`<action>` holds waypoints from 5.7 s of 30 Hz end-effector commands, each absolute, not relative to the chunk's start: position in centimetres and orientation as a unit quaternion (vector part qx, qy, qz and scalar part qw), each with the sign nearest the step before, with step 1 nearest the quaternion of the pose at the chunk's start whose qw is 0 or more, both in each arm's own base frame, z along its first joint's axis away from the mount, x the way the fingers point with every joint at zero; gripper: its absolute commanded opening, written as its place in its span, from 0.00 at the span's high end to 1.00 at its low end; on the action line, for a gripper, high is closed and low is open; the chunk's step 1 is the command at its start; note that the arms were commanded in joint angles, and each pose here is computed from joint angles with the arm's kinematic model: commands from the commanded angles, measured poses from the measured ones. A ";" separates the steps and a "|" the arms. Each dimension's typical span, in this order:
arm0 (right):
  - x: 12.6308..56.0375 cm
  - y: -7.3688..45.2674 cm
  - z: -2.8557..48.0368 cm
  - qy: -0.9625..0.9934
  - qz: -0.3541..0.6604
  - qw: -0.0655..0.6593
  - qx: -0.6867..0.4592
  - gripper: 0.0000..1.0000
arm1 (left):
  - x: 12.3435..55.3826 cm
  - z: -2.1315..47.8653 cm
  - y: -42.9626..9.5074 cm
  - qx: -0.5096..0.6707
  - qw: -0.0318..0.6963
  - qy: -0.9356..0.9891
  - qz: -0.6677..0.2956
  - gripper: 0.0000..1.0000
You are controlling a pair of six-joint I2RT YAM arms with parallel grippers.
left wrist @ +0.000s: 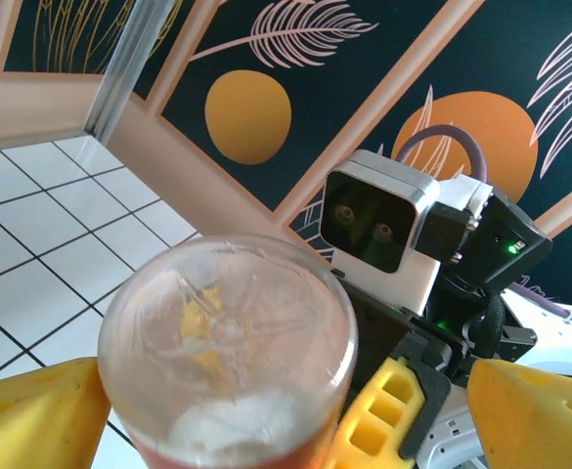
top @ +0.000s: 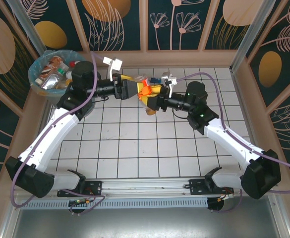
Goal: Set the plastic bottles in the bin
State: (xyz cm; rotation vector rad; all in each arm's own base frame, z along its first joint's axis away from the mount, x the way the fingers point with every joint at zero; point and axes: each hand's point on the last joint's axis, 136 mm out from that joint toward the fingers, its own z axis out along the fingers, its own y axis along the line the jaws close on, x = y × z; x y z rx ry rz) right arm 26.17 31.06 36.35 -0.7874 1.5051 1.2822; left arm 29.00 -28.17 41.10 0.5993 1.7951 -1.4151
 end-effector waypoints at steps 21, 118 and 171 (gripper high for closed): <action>27.2 29.9 40.2 0.618 0.497 0.546 -0.269 0.15 | 32.0 44.4 -26.1 0.164 0.500 0.702 -0.480 0.67; 30.4 26.9 35.6 0.712 0.449 0.526 -0.119 0.12 | 42.7 48.2 6.8 -0.140 0.603 0.784 -0.036 0.25; 51.2 26.3 18.3 0.897 0.250 0.335 -0.144 0.16 | 42.6 37.4 0.8 -0.086 0.487 0.859 -0.133 0.73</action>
